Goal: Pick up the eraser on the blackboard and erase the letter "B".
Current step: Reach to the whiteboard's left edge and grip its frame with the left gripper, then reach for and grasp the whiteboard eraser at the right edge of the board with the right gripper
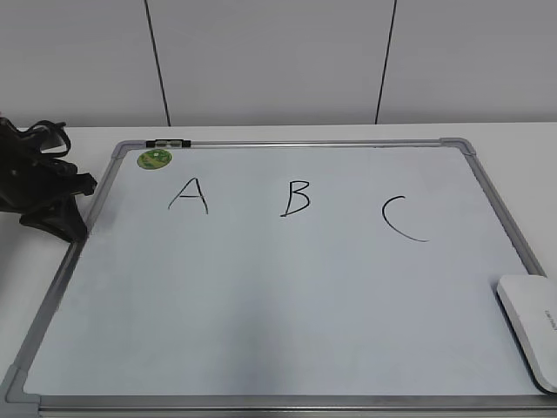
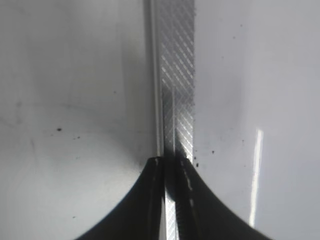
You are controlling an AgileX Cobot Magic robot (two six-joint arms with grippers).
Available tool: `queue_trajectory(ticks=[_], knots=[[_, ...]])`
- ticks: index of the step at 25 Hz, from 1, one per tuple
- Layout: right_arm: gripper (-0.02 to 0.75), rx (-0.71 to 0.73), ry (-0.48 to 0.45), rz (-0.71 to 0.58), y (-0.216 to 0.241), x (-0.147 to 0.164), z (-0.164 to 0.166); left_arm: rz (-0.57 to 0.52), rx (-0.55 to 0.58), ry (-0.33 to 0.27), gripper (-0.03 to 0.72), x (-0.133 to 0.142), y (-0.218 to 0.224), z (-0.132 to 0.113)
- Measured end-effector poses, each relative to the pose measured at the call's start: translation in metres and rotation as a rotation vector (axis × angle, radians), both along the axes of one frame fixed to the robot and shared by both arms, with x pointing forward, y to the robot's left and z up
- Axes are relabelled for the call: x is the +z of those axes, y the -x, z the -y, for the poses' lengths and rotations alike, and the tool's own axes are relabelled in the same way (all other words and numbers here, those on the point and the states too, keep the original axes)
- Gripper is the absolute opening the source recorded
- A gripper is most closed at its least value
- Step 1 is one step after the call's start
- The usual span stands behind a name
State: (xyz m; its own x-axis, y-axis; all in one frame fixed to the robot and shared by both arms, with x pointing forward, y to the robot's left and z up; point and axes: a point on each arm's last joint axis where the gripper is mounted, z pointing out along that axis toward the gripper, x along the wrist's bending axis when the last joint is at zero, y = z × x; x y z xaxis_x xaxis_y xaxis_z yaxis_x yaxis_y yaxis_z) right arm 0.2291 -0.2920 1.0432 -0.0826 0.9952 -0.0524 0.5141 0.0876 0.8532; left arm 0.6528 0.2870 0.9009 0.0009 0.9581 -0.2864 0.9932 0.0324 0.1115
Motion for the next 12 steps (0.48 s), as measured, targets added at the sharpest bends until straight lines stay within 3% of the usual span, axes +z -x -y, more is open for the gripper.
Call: queue_trajectory(ticks=[12], knots=[[0.573,0.0,0.0,0.0,0.0,0.0,0.0,0.002,0.001,0.001,0.031,0.0004,-0.0004,0.0001]])
